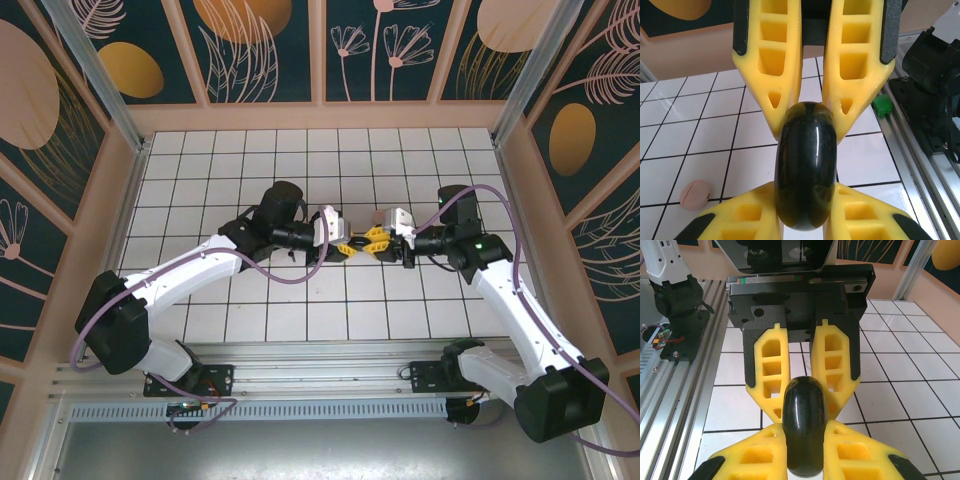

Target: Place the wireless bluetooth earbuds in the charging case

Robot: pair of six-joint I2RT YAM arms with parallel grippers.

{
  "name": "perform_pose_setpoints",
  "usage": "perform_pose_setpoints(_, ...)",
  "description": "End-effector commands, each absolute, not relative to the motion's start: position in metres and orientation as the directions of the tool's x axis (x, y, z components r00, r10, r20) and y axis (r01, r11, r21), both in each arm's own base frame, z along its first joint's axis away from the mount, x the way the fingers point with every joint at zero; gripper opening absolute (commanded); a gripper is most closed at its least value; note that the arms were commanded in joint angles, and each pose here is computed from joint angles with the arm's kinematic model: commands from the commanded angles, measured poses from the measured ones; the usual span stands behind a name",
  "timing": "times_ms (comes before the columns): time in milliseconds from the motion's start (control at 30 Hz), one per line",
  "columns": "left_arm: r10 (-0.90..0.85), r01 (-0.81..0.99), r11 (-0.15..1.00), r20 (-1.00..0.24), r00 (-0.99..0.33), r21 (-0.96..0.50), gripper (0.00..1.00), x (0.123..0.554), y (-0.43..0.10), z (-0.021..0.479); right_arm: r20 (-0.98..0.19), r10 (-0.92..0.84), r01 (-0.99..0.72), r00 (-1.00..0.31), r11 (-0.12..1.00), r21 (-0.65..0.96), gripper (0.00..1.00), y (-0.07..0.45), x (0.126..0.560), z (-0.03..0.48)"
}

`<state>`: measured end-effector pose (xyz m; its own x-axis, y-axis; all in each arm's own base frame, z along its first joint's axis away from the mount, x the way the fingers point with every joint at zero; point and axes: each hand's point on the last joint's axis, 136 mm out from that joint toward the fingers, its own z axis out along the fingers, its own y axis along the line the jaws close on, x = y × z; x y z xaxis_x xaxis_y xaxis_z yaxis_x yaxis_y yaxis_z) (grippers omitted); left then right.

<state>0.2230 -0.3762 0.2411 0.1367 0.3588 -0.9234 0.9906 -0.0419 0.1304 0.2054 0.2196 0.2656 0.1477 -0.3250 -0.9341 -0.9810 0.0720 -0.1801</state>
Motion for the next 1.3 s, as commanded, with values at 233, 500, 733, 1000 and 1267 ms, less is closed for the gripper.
perform_pose_setpoints(233, 0.309, 0.989, -0.061, -0.940, 0.145, 0.133, 0.32, 0.218, -0.381, 0.258, -0.934, -0.315, -0.978, 0.170, 0.062, -0.199, 0.17, 0.222, 0.204, 0.271)
perform_pose_setpoints(500, 0.295, 0.990, -0.065, -0.946, 0.137, 0.124, 0.30, 0.218, -0.383, 0.261, -0.934, -0.315, -0.979, 0.167, 0.061, -0.195, 0.18, 0.221, 0.204, 0.269)
perform_pose_setpoints(733, 0.302, 0.991, -0.057, -0.944, 0.132, 0.120, 0.21, 0.220, -0.383, 0.259, -0.936, -0.309, -0.978, 0.170, 0.065, -0.199, 0.17, 0.222, 0.204, 0.271)
perform_pose_setpoints(1000, 0.327, 0.991, -0.058, -0.935, 0.136, 0.124, 0.19, 0.220, -0.382, 0.252, -0.949, -0.275, -0.964, 0.157, 0.166, -0.207, 0.33, 0.216, 0.220, 0.286)
perform_pose_setpoints(1267, 0.335, 0.991, -0.061, -0.933, 0.134, 0.121, 0.18, 0.219, -0.381, 0.248, -0.955, -0.261, -0.950, 0.142, 0.236, -0.206, 0.36, 0.206, 0.231, 0.293)
